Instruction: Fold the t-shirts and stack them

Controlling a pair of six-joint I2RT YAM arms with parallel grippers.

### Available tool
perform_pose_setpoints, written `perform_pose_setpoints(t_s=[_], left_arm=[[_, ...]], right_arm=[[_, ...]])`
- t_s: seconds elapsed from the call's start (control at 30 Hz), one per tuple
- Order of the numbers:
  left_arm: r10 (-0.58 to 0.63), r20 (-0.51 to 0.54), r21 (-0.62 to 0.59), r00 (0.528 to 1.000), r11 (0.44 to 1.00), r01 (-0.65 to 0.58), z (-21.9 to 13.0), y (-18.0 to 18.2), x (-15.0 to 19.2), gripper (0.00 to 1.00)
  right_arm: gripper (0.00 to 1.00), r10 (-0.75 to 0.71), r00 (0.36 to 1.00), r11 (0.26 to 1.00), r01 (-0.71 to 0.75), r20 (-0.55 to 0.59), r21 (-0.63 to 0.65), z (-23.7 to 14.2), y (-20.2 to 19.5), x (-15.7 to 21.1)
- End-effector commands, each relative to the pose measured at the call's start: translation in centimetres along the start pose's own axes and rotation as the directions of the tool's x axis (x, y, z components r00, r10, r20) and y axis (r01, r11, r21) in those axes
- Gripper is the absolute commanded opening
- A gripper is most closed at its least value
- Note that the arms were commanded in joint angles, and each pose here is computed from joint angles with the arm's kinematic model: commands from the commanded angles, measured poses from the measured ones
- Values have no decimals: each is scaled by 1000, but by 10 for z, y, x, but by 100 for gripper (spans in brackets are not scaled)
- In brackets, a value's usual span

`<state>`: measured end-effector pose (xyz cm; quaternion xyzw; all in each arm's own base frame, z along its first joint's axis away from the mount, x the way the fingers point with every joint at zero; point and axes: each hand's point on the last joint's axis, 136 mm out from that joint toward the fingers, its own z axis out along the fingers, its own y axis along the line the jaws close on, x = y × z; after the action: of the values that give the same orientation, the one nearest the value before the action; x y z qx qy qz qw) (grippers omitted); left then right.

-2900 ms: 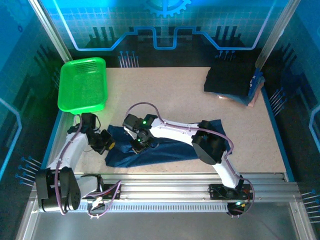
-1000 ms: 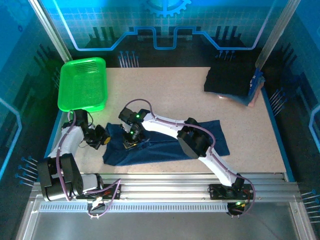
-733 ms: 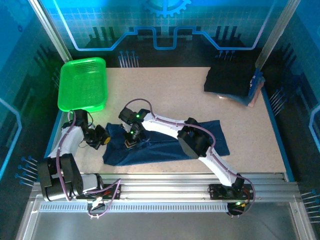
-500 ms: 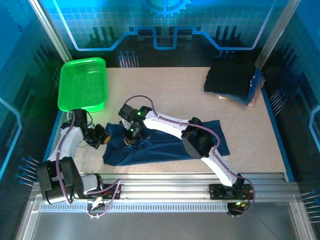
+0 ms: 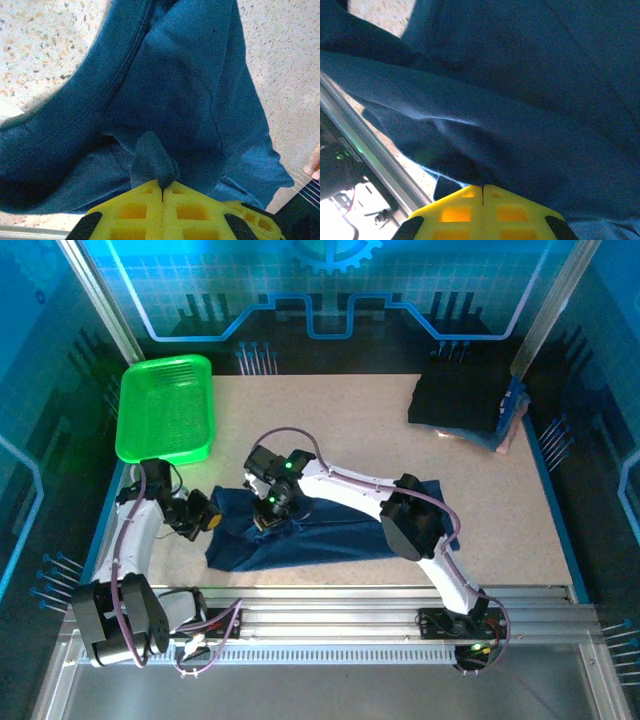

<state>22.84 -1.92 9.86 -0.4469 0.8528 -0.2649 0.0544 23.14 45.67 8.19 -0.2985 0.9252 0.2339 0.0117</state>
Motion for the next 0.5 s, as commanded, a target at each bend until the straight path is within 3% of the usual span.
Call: perform_pose_setpoints(t_s=[0.0,0.47], left_arm=[[-41,-47,-46,998,998,38,1,18,16,0],[-102,-97,-173,990,981,84,4,45,29,0]], right_arm=[[0,-4,999,1000,3,-35,-11,-8,-1,16],[0,7,996,1000,-9,-93,-20,-4,-5,39]])
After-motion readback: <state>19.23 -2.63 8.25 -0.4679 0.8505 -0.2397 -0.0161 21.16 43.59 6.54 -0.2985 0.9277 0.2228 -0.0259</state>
